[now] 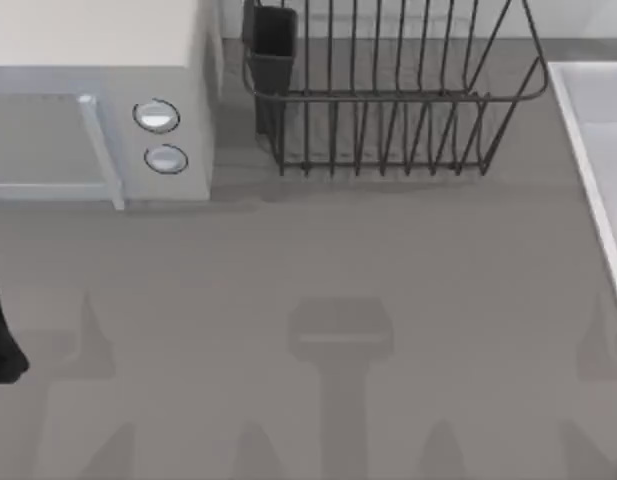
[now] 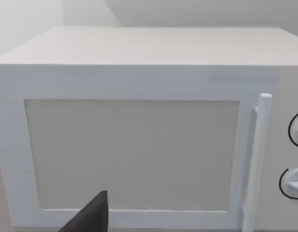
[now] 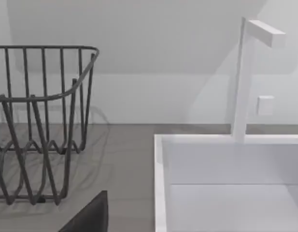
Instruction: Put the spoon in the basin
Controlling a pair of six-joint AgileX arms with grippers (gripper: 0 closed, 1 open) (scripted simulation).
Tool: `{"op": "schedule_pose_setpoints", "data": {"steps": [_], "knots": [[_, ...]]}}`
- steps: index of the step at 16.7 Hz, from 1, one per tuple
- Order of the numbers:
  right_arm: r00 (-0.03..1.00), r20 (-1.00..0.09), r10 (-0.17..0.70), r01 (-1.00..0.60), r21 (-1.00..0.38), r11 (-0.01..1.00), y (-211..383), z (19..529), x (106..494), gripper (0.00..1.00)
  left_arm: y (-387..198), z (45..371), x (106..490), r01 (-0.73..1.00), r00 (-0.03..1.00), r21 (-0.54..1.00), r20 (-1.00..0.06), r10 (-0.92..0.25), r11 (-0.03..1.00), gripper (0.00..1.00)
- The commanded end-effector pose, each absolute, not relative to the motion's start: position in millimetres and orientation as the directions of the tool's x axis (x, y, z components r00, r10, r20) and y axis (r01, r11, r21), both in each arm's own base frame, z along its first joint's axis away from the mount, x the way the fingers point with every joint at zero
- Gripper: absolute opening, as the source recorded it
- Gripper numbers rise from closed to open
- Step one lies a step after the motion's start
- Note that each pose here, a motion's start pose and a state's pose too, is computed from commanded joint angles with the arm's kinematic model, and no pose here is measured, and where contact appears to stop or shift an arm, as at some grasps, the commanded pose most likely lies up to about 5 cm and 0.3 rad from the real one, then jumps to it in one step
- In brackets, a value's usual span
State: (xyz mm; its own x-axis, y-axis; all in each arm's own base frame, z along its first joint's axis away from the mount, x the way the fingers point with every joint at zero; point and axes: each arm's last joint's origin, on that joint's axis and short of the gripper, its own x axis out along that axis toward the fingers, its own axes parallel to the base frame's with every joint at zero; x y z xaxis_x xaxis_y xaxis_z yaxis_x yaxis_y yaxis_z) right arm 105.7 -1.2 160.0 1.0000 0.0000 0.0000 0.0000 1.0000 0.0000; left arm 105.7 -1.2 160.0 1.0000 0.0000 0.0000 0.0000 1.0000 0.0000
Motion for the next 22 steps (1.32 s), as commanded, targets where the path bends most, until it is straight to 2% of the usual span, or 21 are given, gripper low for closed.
{"op": "schedule_pose_setpoints", "data": {"steps": [3, 5, 8, 11, 14, 16, 19, 22], "knots": [[1.000, -0.009, -0.003, 0.003, -0.010, 1.000, -1.5, 160.8, 105.8, 1.00, -1.2, 160.0, 105.7, 0.000, 1.000, 0.000, 0.000, 0.000, 1.000, 1.00], [0.998, -0.055, -0.017, 0.014, -0.062, 0.998, -2.8, 164.5, 106.7, 1.00, -1.2, 160.0, 105.7, 0.000, 1.000, 0.000, 0.000, 0.000, 1.000, 1.00], [0.981, -0.189, -0.045, 0.004, -0.214, 0.977, -5.8, 173.0, 110.4, 1.00, -1.2, 160.0, 105.7, 0.000, 1.000, 0.000, 0.000, 0.000, 1.000, 1.00], [0.920, -0.384, -0.074, -0.103, -0.419, 0.902, -10.1, 180.9, 118.1, 1.00, -1.2, 160.0, 105.7, 0.000, 1.000, 0.000, 0.000, 0.000, 1.000, 1.00], [0.792, -0.603, -0.095, -0.342, -0.568, 0.749, -16.0, 185.5, 129.5, 1.00, -1.2, 160.0, 105.7, 0.000, 1.000, 0.000, 0.000, 0.000, 1.000, 1.00], [0.671, -0.734, -0.101, -0.540, -0.578, 0.611, -20.8, 187.1, 138.4, 1.00, -1.2, 160.0, 105.7, 0.000, 1.000, 0.000, 0.000, 0.000, 1.000, 1.00], [0.465, -0.880, -0.092, -0.798, -0.462, 0.387, -29.3, 188.4, 152.7, 1.00, -1.2, 160.0, 105.7, 0.000, 1.000, 0.000, 0.000, 0.000, 1.000, 1.00], [0.271, -0.960, -0.068, -0.942, -0.279, 0.185, -38.4, 189.5, 167.2, 1.00, -1.2, 160.0, 105.7, 0.000, 1.000, 0.000, 0.000, 0.000, 1.000, 1.00]]}}
